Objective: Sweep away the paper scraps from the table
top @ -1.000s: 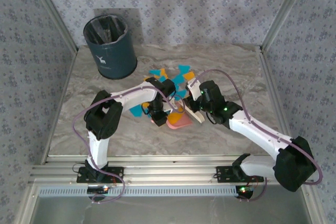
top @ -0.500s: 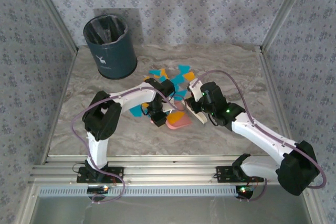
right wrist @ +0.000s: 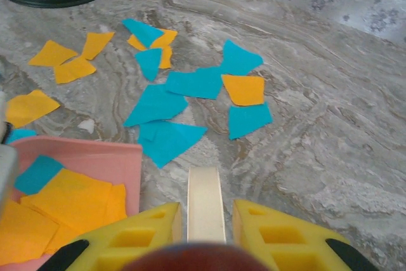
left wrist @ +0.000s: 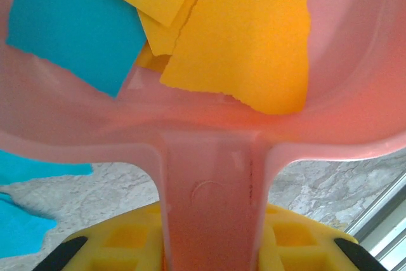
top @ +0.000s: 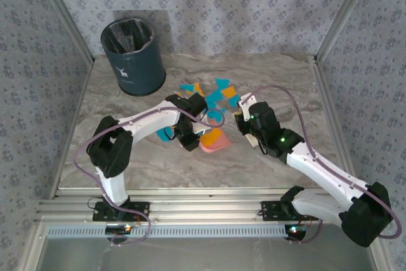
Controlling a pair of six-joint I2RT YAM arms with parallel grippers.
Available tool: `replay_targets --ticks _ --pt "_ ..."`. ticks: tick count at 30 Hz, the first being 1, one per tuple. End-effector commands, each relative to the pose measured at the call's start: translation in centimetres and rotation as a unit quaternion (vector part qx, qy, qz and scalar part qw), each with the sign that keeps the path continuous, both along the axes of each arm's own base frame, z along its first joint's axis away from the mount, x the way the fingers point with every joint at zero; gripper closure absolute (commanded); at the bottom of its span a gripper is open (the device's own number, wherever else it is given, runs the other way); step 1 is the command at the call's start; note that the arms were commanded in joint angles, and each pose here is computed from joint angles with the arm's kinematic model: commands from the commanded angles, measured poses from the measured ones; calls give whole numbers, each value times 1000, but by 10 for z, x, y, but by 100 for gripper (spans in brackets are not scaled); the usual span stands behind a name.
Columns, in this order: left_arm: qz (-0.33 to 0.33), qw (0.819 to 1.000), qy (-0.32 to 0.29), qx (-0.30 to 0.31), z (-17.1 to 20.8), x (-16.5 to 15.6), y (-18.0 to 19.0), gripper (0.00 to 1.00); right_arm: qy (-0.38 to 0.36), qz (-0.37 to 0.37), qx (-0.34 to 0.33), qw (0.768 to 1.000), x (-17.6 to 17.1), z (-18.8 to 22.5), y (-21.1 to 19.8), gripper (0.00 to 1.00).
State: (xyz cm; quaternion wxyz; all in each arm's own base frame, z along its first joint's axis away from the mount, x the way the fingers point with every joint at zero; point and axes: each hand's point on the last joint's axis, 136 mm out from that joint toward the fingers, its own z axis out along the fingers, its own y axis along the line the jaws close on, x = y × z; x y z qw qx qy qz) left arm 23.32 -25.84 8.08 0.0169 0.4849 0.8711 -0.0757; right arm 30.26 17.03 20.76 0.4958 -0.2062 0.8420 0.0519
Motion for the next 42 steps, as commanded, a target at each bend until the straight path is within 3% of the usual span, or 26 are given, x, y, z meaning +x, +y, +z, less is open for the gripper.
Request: replay_targets --ticks 1,11,22,36,42 --pt "8 999 -27 -31 22 5 -2 100 -18 -40 18 999 4 10 -14 100" --pt "30 990 -43 -131 62 8 -16 100 -23 -68 39 997 7 11 -25 100" --pt "112 967 -47 -224 100 34 -19 100 -23 -74 59 995 7 14 -28 100" --pt "191 919 -57 -340 172 76 16 100 -21 -71 67 995 7 16 -26 100" --pt "214 906 -74 -358 200 98 32 100 -18 -70 70 995 6 16 -25 100"
